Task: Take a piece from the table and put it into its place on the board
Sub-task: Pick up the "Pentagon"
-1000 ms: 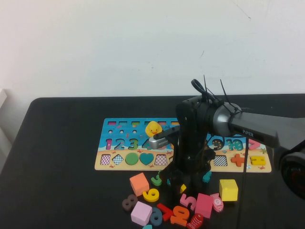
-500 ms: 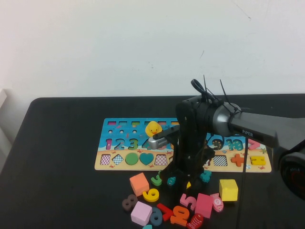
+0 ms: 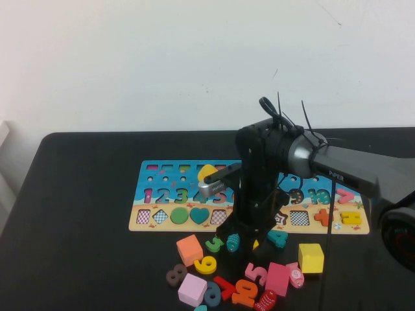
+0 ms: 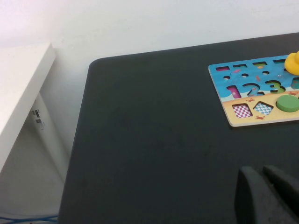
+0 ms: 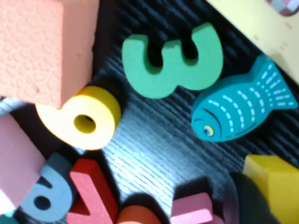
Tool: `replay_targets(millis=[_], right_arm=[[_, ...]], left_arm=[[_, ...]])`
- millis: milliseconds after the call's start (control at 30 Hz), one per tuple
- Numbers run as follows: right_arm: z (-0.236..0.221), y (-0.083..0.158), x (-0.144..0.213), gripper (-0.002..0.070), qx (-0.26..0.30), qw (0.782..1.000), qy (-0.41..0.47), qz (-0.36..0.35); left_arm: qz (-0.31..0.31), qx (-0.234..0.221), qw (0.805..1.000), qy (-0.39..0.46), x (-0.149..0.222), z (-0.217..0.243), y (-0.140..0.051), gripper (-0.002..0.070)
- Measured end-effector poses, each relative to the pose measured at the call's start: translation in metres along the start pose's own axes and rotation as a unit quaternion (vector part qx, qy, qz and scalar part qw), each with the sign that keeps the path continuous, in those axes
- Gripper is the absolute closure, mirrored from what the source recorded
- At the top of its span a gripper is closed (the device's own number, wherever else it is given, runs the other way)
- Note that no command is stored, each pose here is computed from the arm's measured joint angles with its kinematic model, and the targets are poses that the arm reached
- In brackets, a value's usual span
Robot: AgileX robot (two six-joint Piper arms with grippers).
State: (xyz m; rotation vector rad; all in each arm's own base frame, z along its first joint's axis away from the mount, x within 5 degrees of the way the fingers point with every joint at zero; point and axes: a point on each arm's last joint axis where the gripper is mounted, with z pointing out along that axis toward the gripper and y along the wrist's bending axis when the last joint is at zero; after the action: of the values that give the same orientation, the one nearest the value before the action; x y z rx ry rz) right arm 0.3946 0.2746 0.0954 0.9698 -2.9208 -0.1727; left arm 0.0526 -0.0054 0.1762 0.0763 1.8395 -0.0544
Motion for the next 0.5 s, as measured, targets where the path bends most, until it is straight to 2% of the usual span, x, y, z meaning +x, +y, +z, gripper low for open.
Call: replay_targets(millis=[500], right_arm=[[-0.0044,-0.0034,-0.0036,0.0524,0.021,1.000,-0.012,-0.009]], left_arm=[[0.000,0.000,1.000,0.000,0.0000,0.0000,0.0000,0.0676]])
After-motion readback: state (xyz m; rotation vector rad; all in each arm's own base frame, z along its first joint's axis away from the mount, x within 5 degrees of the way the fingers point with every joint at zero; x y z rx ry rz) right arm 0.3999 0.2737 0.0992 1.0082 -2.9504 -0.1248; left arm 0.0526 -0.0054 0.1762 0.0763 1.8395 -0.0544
